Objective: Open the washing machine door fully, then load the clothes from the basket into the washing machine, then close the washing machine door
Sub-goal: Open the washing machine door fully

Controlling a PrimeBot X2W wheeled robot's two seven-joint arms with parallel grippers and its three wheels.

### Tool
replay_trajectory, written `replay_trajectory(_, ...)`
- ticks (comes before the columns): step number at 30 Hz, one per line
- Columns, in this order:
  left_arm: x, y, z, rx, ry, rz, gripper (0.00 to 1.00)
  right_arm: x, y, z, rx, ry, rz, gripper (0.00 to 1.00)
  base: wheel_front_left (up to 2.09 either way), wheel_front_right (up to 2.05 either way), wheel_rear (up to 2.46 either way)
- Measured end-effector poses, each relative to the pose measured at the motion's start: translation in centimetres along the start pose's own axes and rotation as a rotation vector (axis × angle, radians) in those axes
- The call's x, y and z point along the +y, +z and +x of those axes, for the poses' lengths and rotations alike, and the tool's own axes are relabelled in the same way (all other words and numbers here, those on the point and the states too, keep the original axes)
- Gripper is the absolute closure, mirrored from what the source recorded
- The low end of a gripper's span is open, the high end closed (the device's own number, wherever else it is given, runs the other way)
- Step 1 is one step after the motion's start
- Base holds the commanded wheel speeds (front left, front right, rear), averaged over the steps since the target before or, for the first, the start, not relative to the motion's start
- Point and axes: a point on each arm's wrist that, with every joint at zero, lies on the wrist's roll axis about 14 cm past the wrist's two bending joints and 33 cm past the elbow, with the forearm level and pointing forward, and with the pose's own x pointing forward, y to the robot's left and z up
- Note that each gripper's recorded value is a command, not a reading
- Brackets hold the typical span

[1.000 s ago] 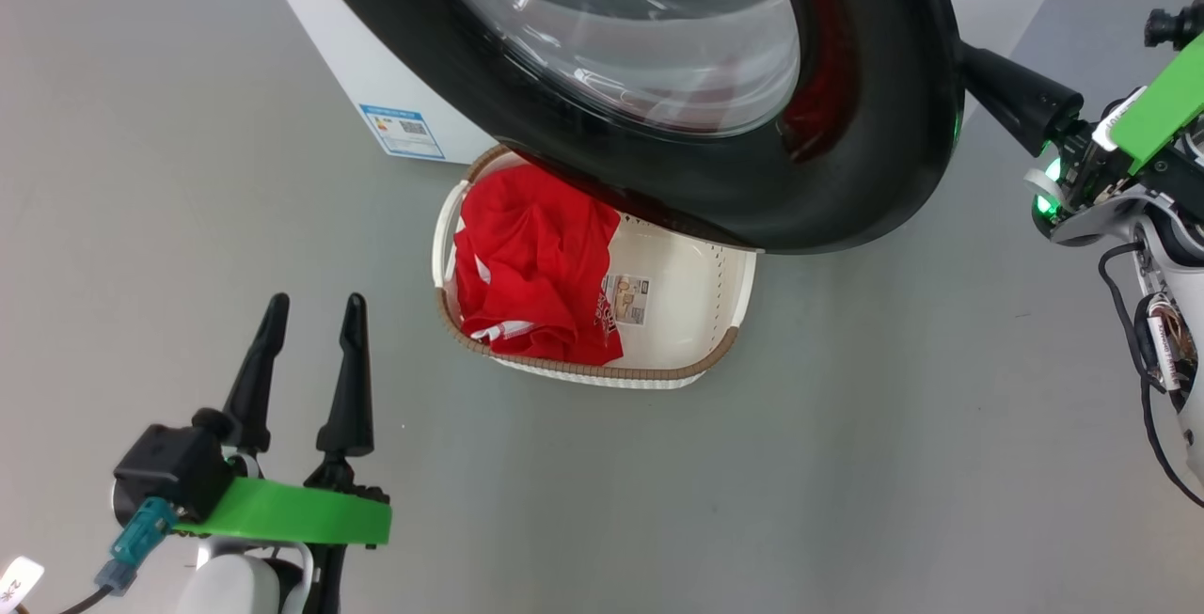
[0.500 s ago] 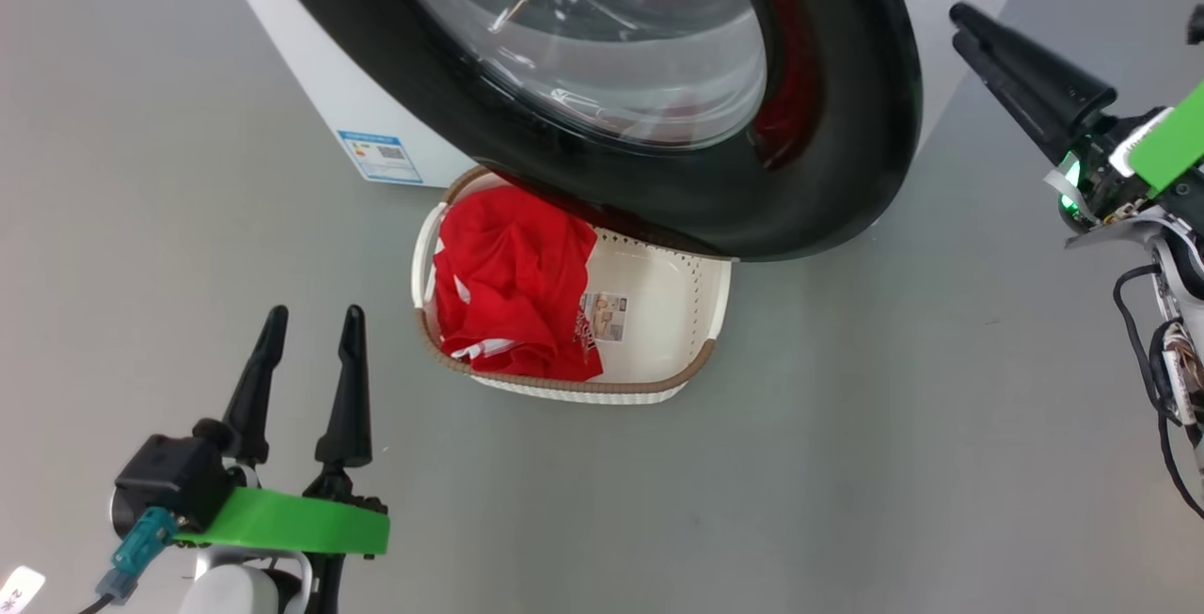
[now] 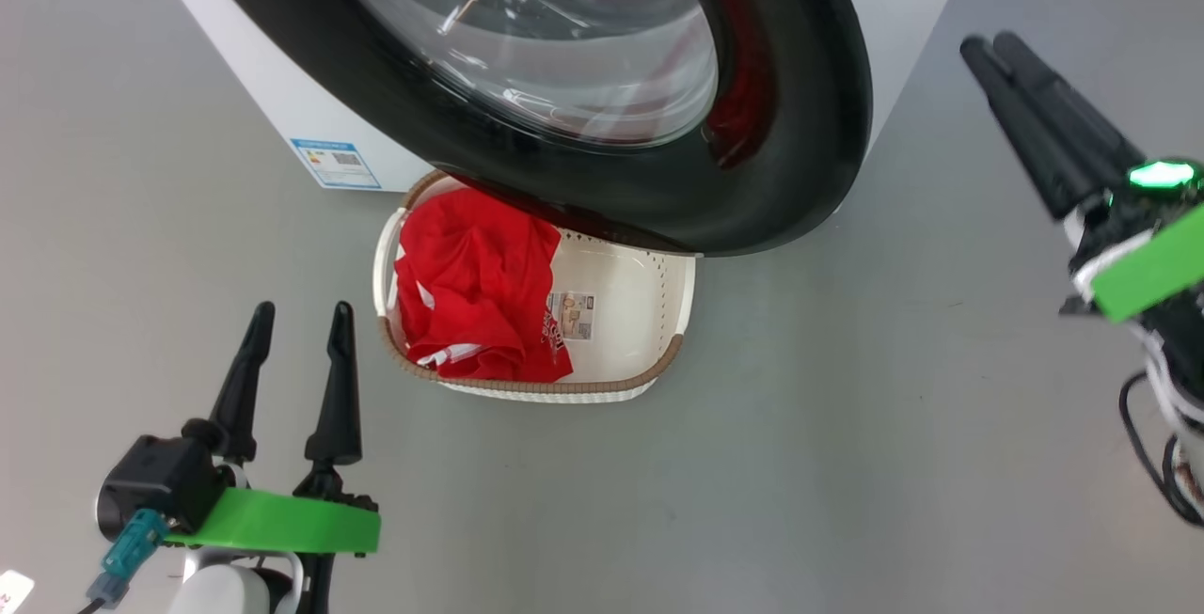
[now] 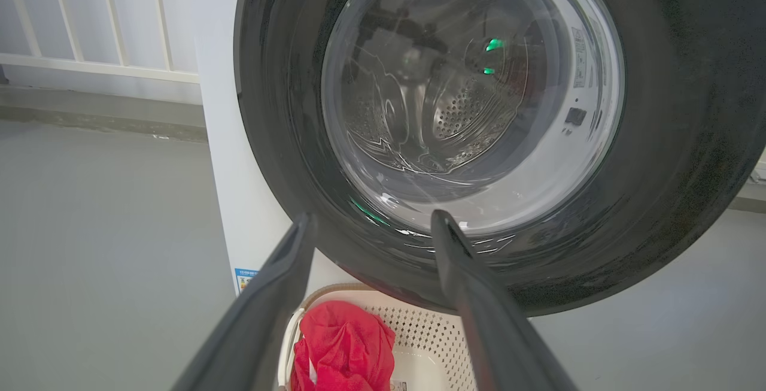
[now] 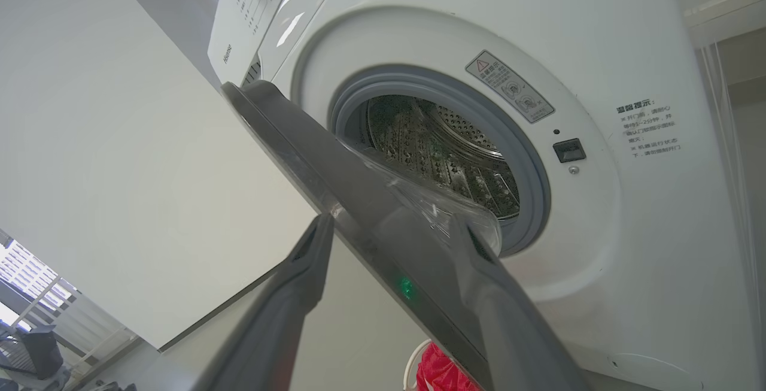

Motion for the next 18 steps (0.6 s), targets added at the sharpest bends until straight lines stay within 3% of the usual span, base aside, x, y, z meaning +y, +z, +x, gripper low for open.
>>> replay_trajectory(4, -0.1, 0.0, 0.2, 0.000, -0.005, 0.004, 0.00, -0.4, -0.6, -1.6, -0.047, -0.017, -0.095, 0.00, 0.00, 0.00, 0.00)
replay_trajectory(10, -0.3, 0.2, 0.3, -0.009, -0.010, 0.009, 0.00, -1.3, -1.6, -3.9, -0.093, -0.032, -0.355, 0.00, 0.00, 0.00, 0.00)
replay_trajectory(18, -0.5, 0.0, -0.1, 0.000, -0.015, 0.013, 0.00, -3.6, -3.9, -6.2, -0.086, -0.129, -0.452, 0.00, 0.00, 0.00, 0.00)
